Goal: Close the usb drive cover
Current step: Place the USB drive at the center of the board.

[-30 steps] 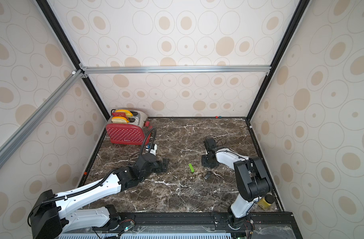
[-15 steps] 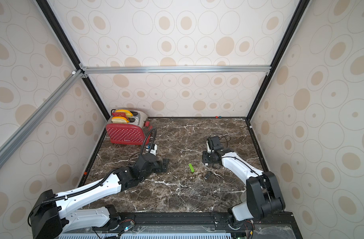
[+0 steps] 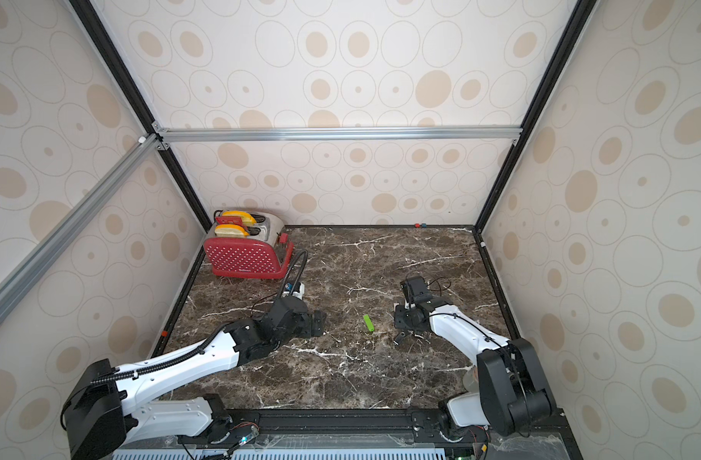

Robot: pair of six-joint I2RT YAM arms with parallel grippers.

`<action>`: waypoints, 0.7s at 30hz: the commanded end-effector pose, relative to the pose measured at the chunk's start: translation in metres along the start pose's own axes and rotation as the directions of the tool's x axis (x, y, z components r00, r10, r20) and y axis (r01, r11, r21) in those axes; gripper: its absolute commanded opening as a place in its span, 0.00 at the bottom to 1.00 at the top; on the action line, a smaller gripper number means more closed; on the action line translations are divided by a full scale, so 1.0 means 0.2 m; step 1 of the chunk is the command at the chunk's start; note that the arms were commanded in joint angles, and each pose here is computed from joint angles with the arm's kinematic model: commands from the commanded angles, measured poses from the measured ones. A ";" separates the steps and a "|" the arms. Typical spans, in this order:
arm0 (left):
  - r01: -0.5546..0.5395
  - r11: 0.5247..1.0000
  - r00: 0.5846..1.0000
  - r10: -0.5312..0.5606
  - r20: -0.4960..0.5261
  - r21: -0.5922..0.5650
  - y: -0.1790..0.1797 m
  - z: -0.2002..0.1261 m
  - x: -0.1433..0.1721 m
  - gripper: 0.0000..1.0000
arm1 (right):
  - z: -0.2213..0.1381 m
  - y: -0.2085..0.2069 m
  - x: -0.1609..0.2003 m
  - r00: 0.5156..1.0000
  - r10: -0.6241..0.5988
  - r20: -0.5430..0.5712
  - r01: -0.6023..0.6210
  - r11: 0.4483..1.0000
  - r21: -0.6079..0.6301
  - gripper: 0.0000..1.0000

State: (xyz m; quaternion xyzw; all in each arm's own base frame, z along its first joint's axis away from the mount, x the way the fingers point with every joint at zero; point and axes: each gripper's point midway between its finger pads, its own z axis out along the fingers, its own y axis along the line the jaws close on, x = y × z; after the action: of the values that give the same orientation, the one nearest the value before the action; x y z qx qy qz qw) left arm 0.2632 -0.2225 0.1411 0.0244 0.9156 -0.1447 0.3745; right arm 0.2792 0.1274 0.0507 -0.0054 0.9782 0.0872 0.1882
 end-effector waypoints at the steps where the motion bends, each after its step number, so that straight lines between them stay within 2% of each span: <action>1: 0.032 0.999 0.999 -0.032 0.013 0.008 -0.01 -0.04 -0.06 0.99 | 0.04 -0.01 0.04 0.999 0.017 -0.028 -0.017 1.000 0.004 0.46; 9: 0.029 0.999 0.999 -0.028 -0.017 0.016 -0.02 -0.02 -0.02 0.99 | 0.09 -0.05 0.09 0.996 0.034 -0.078 -0.031 0.999 0.043 0.45; 21: 0.018 1.000 0.999 -0.017 -0.032 0.020 -0.02 -0.03 0.00 0.99 | 0.12 0.01 0.23 0.986 0.060 -0.156 -0.068 0.996 -0.051 0.44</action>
State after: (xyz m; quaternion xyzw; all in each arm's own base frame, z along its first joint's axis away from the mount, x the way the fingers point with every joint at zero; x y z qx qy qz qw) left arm 0.2570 -0.2253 0.1363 0.0296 0.9215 -0.1536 0.3556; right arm 0.2721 0.1352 0.0266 0.0094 0.9809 0.1130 0.1578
